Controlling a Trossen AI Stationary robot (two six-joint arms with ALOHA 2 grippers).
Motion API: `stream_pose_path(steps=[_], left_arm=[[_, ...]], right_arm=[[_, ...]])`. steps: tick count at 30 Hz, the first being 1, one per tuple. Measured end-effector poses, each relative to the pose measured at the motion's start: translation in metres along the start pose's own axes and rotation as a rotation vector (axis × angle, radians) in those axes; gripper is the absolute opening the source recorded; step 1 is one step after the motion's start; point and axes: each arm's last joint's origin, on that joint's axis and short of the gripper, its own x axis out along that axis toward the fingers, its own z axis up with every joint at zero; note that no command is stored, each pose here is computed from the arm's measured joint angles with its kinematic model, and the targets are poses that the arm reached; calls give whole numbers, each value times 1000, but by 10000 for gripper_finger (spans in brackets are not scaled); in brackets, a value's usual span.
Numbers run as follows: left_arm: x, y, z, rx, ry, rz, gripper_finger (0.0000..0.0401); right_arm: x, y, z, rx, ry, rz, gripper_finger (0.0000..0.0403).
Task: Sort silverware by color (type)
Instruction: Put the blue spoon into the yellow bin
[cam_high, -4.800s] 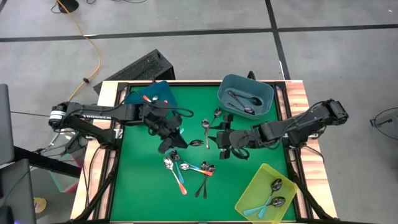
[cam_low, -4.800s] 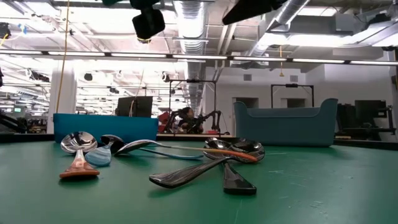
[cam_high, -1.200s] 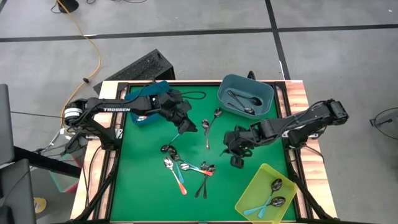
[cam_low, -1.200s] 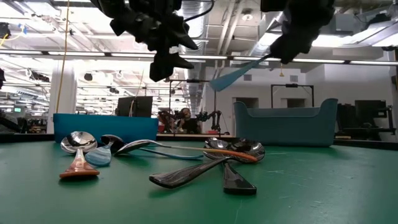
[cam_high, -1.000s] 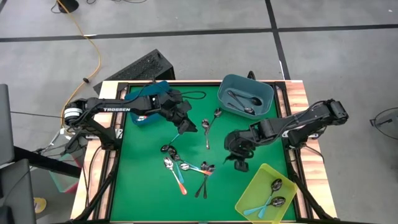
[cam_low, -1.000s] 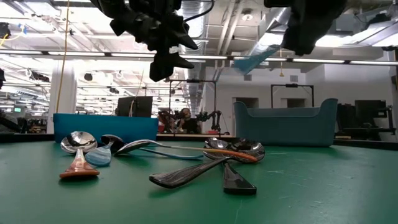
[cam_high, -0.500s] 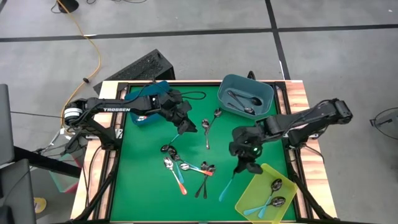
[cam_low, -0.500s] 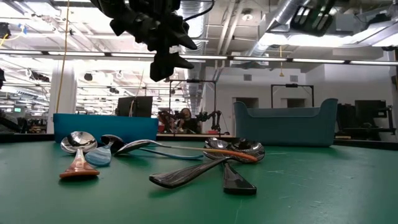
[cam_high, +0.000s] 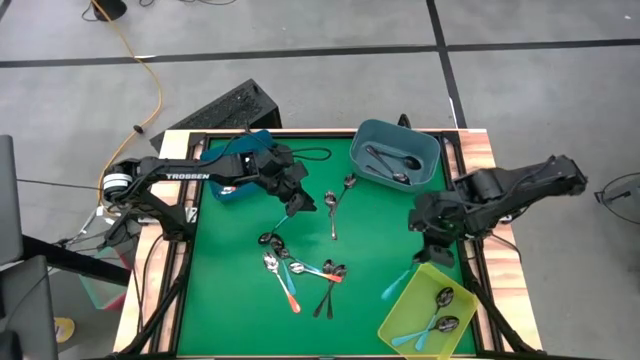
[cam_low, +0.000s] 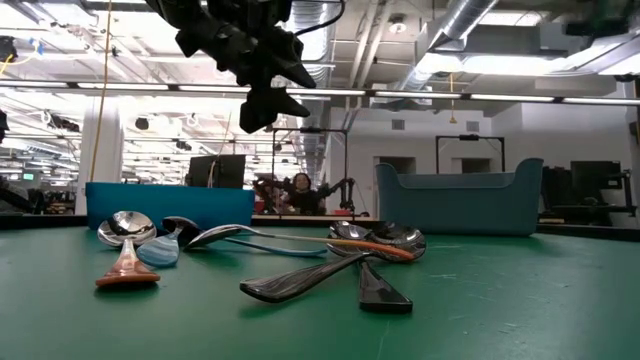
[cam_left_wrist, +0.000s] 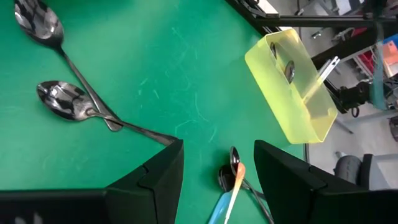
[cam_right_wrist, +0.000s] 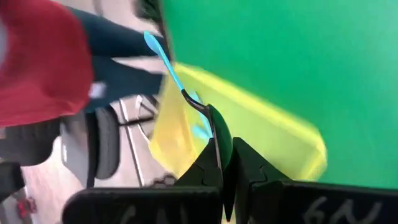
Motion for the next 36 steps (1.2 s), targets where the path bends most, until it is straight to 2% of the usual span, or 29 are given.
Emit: stream_pose_path(steps=[3, 8, 16, 22, 36], left_arm=[[0, 0, 0, 12, -5, 19, 179], [0, 1, 0, 13, -13, 41, 179], [0, 2, 0, 31, -28, 70, 179], [0, 2, 0, 39, -28, 71, 179], [0, 2, 0, 37, -23, 73, 179]], right_arm=[[1, 0, -11, 86, 70, -38, 16], [6, 7, -23, 126, 152, -19, 16], [25, 10, -39, 188, 240, -50, 16], [57, 1, -45, 156, 250, -2, 16], [115, -38, -64, 208, 283, 63, 16]])
